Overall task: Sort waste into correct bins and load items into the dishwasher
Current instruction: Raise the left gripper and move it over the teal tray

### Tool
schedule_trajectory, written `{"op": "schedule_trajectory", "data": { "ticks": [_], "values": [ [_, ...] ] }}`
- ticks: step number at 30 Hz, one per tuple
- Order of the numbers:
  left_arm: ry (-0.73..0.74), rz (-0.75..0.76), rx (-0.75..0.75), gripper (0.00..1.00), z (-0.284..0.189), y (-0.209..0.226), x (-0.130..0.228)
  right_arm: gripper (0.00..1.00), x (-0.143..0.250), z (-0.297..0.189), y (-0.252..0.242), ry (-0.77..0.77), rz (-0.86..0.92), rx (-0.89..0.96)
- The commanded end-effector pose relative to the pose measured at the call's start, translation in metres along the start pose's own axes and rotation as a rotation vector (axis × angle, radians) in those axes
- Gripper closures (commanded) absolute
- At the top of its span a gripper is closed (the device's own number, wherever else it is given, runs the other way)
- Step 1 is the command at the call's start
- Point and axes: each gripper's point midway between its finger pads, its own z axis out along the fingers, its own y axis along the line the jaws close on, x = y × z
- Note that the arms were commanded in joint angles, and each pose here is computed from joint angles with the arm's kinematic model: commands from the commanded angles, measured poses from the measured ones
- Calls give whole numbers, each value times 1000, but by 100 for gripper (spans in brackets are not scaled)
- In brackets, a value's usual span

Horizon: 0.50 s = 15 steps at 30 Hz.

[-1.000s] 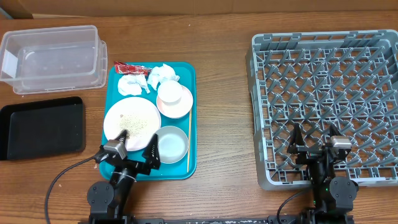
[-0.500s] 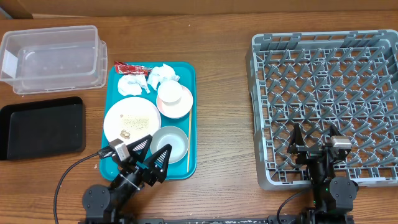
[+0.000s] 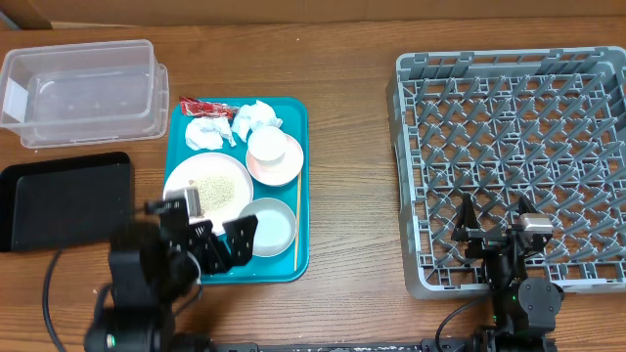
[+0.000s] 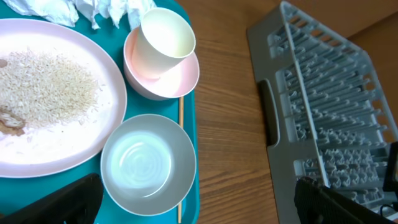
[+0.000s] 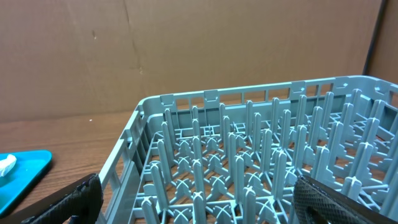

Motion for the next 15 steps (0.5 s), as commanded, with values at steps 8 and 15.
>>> {"op": "schedule_trajectory", "data": {
  "ticks": [8,15],
  "values": [
    [226,52,92,0,27,-14,-1,0,1,0,-2,-7,0,11],
    [355,-192,-339,0,34,59,29,0,1,0,-2,-7,0,11]
  ]
}}
